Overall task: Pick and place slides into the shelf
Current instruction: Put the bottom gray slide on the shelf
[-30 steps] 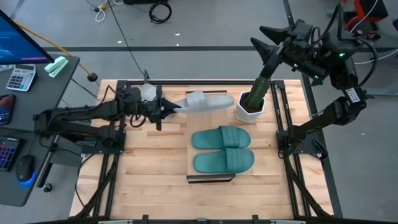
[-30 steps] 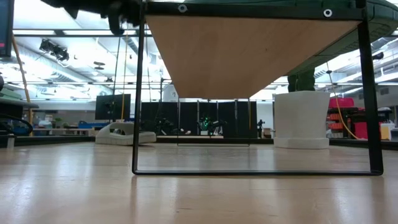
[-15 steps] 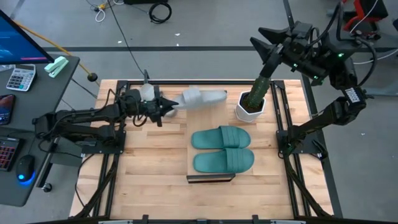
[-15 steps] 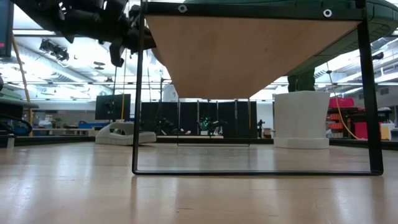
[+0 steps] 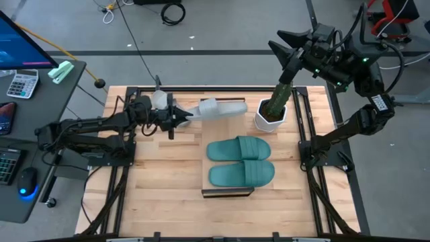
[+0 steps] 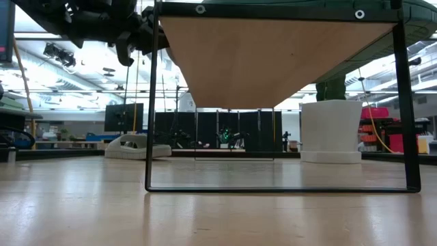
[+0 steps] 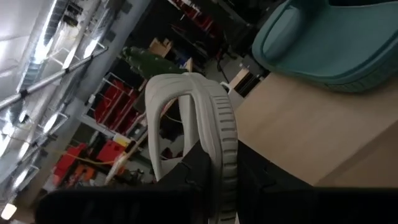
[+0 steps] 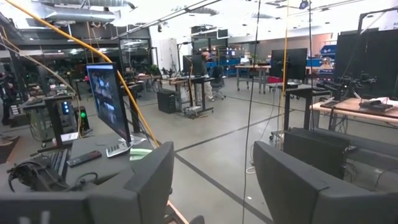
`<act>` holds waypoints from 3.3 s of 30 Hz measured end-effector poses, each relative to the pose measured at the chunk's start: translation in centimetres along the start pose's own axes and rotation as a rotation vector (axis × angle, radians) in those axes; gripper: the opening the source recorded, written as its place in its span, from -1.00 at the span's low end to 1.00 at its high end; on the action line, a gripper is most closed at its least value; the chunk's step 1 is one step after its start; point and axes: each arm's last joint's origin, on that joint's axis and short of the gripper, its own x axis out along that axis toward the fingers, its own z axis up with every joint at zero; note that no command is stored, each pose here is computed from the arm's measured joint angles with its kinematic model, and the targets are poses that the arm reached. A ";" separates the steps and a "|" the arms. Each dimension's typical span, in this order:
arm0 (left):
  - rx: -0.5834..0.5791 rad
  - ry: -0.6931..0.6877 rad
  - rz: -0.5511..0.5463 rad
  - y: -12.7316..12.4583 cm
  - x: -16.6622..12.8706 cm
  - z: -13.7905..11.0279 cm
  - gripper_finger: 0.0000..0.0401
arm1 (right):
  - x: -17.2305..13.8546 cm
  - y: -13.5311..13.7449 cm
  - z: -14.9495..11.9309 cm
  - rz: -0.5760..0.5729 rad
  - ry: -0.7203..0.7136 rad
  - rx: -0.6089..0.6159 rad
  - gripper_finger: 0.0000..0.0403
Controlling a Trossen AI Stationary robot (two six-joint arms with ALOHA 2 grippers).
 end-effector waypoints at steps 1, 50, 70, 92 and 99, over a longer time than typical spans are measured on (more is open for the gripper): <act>-0.012 0.004 0.001 0.1 0.0 -0.1 -0.78 | 0.0 0.0 0.0 0.000 0.000 0.000 0.12; -0.105 0.099 -0.021 1.0 0.0 -4.2 -0.78 | 0.0 0.2 -0.1 0.051 0.006 -0.004 0.07; -0.094 0.093 0.007 1.2 -0.1 -4.0 -0.78 | 0.0 0.2 0.0 0.058 0.006 -0.004 0.07; -0.200 0.134 -0.039 0.6 -0.1 -4.3 -0.71 | 0.0 0.2 -0.1 0.057 0.016 -0.009 0.07; -0.217 0.159 -0.077 0.1 0.0 -4.3 -0.63 | 0.0 0.2 -0.2 0.058 0.017 -0.009 0.07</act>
